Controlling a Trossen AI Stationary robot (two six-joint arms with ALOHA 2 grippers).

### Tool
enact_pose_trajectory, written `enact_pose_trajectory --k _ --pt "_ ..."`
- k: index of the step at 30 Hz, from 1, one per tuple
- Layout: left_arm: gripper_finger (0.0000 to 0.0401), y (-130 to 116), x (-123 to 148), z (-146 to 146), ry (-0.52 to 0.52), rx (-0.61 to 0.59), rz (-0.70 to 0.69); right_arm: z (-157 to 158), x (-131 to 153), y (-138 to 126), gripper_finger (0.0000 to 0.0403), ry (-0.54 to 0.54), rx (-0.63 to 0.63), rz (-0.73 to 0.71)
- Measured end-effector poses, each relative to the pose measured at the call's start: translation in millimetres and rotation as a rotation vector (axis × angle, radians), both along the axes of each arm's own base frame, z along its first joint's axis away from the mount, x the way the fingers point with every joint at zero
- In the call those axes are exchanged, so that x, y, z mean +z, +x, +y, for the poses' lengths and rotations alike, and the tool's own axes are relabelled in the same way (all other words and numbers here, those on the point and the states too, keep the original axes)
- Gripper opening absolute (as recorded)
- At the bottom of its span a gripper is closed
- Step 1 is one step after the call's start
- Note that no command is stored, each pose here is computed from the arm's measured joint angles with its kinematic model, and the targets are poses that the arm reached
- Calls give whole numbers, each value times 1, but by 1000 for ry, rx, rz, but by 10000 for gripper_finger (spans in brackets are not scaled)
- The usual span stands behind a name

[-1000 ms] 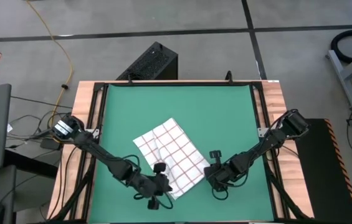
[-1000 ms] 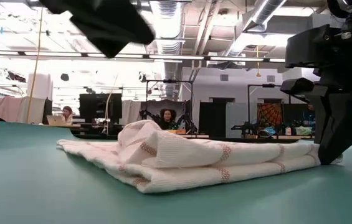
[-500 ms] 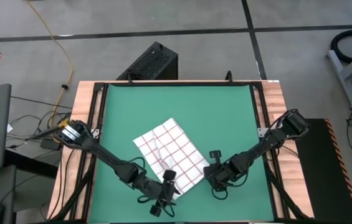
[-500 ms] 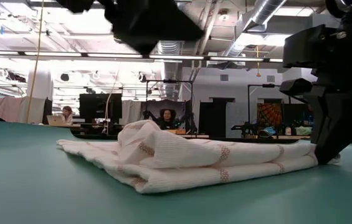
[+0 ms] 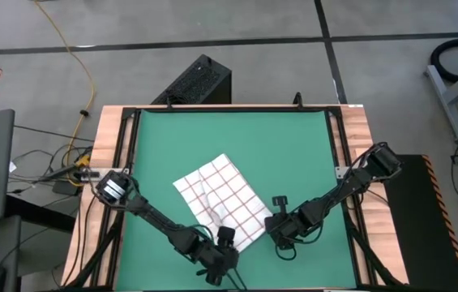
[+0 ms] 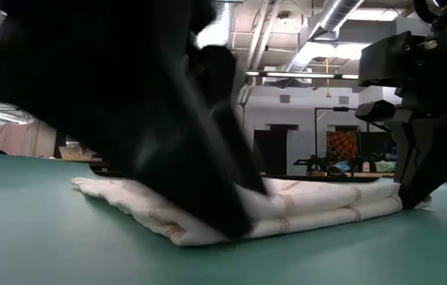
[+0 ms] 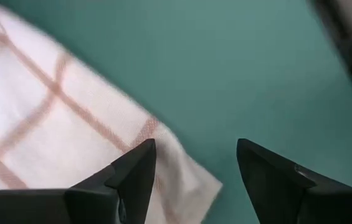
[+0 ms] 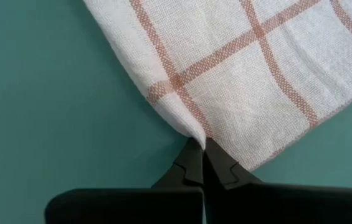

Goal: Roll towel into tight, uniform cylinder
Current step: Roll the white towel

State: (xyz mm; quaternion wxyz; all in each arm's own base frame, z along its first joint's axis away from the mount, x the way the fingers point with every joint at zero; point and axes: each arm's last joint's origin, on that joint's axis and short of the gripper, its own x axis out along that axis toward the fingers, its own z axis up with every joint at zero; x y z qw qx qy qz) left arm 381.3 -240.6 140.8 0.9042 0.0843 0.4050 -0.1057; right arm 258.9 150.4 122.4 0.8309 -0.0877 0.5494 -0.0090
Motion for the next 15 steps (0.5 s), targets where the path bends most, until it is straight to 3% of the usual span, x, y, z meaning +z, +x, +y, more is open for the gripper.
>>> enact_pose_trajectory --k 11,15 --pt "214 -3 -9 -10 77 203 167 0 0 0 8 3 -8 -1" --pt "192 -10 -12 -10 61 265 218 0 0 0 8 5 -16 -3"
